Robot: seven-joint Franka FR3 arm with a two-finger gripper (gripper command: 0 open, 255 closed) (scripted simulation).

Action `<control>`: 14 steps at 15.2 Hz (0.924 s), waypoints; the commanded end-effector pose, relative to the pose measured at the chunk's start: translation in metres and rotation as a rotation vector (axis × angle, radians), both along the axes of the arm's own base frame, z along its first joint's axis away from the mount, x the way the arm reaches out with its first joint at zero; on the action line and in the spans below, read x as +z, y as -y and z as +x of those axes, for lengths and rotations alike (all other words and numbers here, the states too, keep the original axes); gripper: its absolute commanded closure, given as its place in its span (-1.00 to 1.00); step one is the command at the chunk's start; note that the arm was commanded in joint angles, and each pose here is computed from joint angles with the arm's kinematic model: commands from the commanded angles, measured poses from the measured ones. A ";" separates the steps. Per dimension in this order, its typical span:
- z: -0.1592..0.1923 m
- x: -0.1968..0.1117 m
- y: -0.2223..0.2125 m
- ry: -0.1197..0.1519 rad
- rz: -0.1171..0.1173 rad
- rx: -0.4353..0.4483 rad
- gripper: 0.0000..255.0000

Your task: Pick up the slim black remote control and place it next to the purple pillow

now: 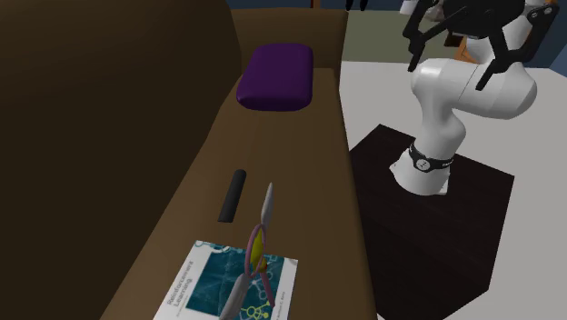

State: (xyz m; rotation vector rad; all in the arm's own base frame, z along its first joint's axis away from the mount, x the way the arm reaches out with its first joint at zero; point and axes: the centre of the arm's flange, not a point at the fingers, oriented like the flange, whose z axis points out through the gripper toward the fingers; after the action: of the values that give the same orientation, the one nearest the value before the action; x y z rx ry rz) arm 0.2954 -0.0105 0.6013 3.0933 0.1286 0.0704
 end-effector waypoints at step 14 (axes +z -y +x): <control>0.047 -0.114 0.118 -0.013 -0.015 0.154 -1.00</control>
State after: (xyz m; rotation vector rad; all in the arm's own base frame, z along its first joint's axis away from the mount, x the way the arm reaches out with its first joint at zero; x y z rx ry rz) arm 0.3369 -0.1184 0.4960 3.0683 0.3453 0.0537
